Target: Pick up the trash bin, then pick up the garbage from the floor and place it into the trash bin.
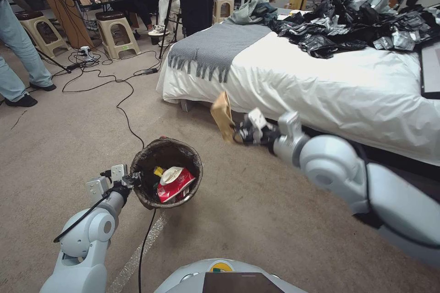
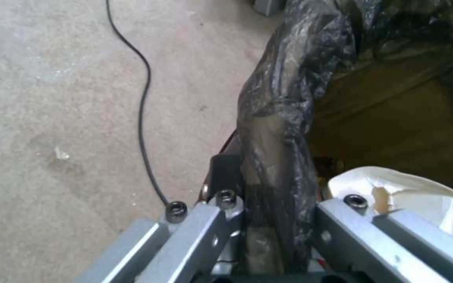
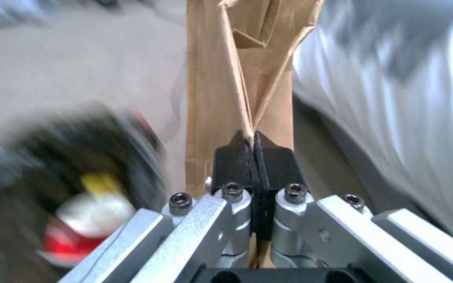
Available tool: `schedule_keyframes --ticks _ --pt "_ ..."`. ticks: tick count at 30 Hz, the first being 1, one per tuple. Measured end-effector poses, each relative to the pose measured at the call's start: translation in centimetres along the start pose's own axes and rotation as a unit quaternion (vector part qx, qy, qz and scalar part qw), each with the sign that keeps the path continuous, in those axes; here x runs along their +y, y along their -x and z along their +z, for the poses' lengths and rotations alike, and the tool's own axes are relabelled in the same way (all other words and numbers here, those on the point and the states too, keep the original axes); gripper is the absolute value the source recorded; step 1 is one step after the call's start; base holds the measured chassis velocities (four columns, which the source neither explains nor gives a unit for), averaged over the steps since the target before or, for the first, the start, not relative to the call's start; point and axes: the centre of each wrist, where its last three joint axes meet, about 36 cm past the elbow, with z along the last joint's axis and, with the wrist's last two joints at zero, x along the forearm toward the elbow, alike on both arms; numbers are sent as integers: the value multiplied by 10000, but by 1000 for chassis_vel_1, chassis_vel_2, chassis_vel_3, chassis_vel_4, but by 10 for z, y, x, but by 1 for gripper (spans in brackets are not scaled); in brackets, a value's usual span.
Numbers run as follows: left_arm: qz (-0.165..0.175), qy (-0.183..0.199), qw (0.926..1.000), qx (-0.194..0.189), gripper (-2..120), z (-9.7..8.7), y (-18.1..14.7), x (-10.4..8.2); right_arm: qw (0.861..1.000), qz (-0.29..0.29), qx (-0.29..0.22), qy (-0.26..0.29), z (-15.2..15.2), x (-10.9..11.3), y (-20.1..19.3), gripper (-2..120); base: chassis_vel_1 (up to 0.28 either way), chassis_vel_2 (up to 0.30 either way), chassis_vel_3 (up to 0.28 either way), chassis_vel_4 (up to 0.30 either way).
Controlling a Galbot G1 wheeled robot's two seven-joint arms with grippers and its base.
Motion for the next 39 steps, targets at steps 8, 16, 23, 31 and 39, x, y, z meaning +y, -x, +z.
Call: schedule_keyframes --ticks 8,16,23,31,39 --pt "97 15 10000 2 0 2 2 -7 9921 -1152 -473 -180 -70 28 1 0 0 0 0 0" --pt "66 -22 10000 1 0 3 2 -5 9800 -1962 215 -242 -55 70 51 0 0 0 0 0" --pt "30 -47 10000 -33 0 1 2 -2 9788 -1858 857 -65 -14 82 101 0 0 0 0 0" --pt "-8 -67 10000 -47 0 0 3 3 9782 -1669 1226 123 24 82 129 0 0 0 0 0" --pt "-3 -42 10000 -23 0 1 5 3 9755 -1676 1349 461 38 77 144 20 0 0 0 0"
